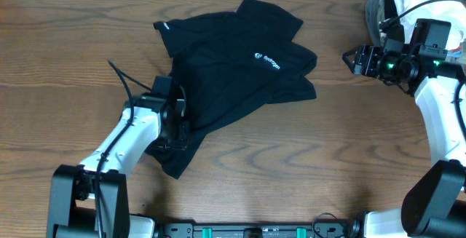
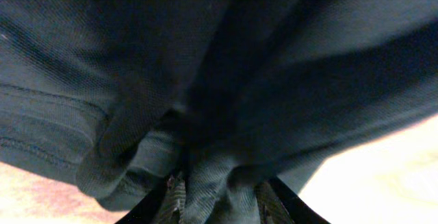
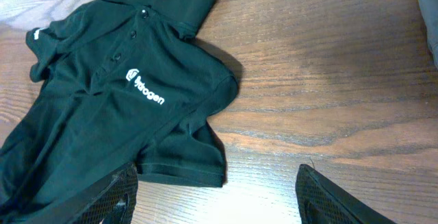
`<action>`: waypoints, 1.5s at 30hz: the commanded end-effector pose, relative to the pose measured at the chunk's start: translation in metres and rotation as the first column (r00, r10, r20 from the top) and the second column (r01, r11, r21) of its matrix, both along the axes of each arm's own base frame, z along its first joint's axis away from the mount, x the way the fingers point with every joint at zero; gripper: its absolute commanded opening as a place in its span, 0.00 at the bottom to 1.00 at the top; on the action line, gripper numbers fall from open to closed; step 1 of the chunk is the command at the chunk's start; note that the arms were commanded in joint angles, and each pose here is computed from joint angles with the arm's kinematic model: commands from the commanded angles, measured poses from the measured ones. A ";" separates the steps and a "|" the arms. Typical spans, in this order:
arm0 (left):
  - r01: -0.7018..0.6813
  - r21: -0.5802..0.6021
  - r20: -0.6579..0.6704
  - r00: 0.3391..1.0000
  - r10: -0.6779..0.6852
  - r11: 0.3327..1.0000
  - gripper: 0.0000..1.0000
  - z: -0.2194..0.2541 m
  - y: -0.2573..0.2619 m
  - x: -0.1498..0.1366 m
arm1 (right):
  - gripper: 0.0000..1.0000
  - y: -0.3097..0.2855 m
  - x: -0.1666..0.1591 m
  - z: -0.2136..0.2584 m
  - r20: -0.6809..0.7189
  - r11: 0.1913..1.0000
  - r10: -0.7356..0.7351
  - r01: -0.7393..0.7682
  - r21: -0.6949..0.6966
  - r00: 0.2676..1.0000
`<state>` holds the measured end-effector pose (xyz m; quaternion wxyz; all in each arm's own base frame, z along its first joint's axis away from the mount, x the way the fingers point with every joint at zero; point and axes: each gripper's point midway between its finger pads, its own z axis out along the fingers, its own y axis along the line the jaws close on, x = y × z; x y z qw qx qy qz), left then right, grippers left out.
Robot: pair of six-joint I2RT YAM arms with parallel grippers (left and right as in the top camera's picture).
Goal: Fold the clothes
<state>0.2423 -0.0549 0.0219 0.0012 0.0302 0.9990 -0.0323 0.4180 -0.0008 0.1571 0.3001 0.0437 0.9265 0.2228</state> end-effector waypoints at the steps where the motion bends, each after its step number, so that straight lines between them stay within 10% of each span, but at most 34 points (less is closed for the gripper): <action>1: -0.004 -0.036 0.028 1.000 0.005 0.999 0.36 0.014 -0.006 0.010 | 0.72 0.011 -0.001 0.008 0.026 0.999 0.034 -0.034 -0.012 0.999; 26: -0.048 -0.005 0.032 0.998 0.048 0.999 0.36 0.005 0.026 0.015 | 0.72 0.011 -0.003 0.006 0.015 0.999 0.035 -0.034 -0.010 0.999; 45: 0.033 -0.103 -0.012 0.999 -0.035 0.994 0.55 -0.006 0.010 -0.004 | 0.72 0.011 -0.003 0.006 0.015 0.999 0.035 -0.034 -0.010 0.999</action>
